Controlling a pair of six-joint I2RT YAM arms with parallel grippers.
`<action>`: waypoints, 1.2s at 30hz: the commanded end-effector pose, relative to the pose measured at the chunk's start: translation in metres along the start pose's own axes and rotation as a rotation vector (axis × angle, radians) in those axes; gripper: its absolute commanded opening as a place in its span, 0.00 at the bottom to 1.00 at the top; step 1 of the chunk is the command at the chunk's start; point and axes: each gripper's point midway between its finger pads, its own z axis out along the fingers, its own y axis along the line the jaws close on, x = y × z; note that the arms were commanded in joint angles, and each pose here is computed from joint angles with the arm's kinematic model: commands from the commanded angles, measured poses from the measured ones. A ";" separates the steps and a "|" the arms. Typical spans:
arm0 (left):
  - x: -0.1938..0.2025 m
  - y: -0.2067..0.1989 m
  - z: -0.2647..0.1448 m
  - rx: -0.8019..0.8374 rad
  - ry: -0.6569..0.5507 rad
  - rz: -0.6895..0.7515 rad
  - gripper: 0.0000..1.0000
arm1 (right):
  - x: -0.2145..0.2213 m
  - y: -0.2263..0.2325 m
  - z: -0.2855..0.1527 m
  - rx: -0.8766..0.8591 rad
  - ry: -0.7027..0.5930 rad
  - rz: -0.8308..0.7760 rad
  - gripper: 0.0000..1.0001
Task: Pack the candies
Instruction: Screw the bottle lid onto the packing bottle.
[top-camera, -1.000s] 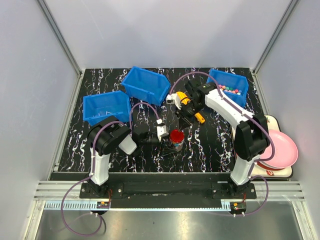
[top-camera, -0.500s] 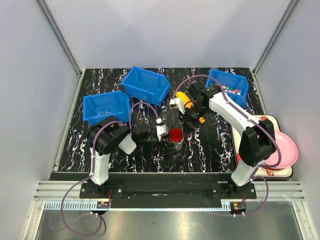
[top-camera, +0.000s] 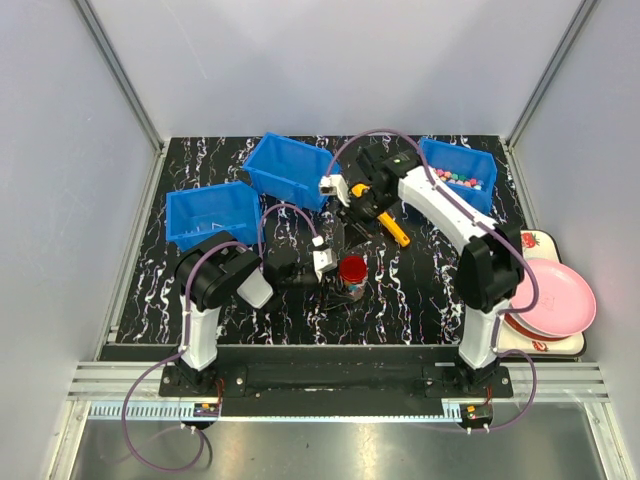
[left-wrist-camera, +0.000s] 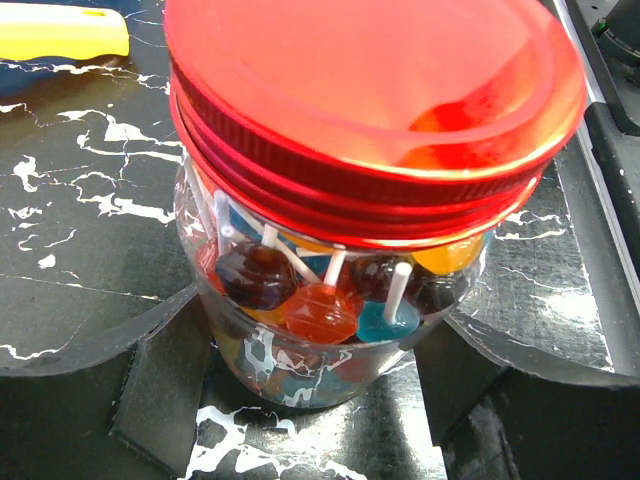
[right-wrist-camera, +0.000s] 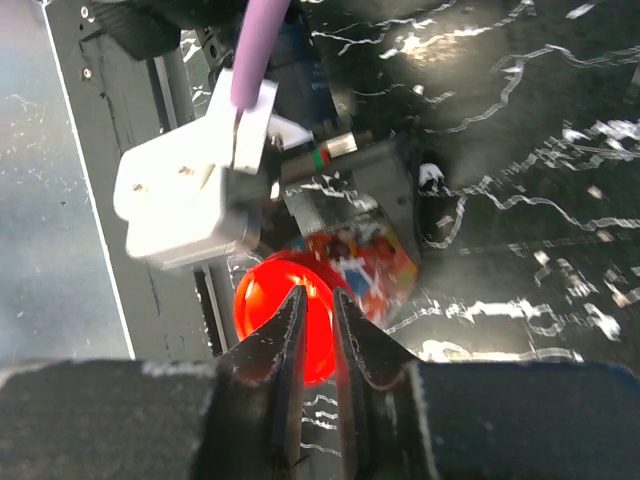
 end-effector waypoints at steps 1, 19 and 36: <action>-0.059 0.012 0.004 -0.019 -0.168 0.172 0.00 | -0.009 0.012 0.018 -0.085 0.010 -0.018 0.21; -0.059 0.013 0.004 -0.020 -0.169 0.166 0.00 | 0.025 0.011 0.019 -0.047 0.079 0.002 0.20; -0.059 0.013 0.004 -0.020 -0.170 0.167 0.00 | 0.036 0.000 0.008 -0.017 0.062 0.049 0.20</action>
